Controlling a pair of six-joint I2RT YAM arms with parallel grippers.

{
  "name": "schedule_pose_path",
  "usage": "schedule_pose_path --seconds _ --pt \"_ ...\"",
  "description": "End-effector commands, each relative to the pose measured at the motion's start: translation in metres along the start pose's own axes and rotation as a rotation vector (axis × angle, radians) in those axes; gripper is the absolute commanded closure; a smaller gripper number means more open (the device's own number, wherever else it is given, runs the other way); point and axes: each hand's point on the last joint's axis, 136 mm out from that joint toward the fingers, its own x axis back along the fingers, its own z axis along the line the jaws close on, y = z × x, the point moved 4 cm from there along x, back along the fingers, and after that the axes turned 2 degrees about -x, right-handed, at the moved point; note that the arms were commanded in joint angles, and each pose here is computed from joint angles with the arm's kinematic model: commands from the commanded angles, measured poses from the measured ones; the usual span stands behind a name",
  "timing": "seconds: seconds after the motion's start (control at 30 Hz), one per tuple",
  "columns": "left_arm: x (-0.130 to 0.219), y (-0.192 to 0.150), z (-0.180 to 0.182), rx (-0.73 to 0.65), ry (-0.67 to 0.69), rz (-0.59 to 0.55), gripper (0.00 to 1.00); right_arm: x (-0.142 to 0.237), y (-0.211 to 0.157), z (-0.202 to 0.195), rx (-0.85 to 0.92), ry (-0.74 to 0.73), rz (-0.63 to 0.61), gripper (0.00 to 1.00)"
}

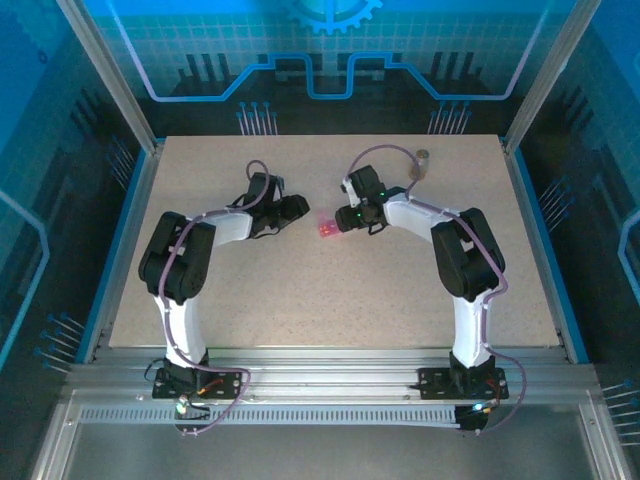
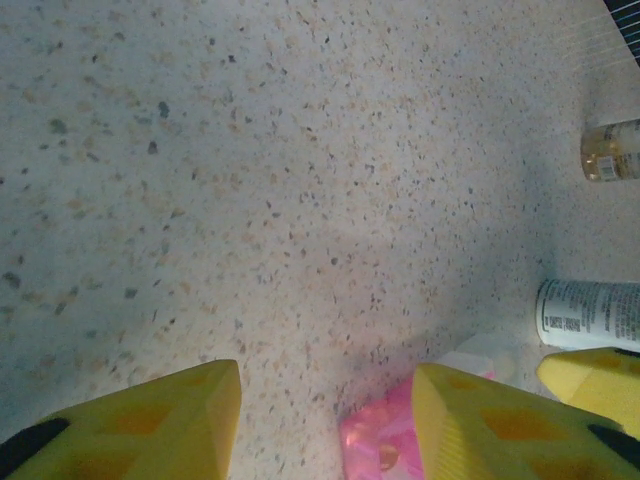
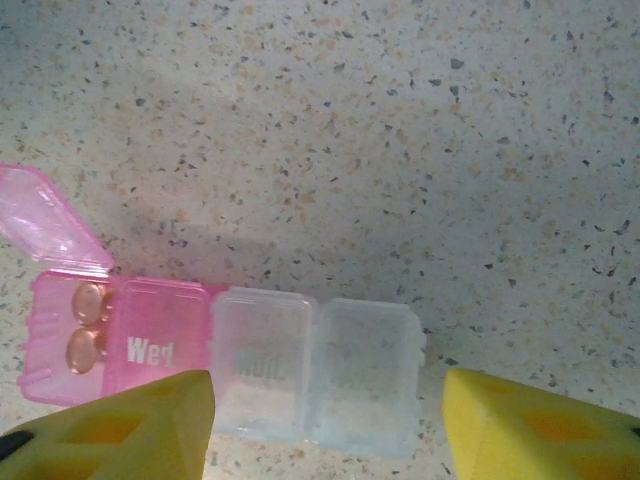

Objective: Sort the pills into containers

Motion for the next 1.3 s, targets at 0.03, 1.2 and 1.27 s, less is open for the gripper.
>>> schedule_pose_path --seconds 0.03,1.2,1.27 --pt "-0.009 0.003 -0.003 0.022 -0.013 0.051 0.54 -0.006 0.001 -0.006 -0.017 0.032 0.024 0.39" --pt "-0.012 -0.046 -0.015 0.015 -0.160 0.190 0.59 -0.023 -0.015 -0.005 -0.004 0.056 0.079 0.41" --pt "-0.012 -0.048 -0.012 0.020 -0.150 0.195 0.58 -0.024 -0.015 -0.005 -0.006 0.061 0.082 0.42"
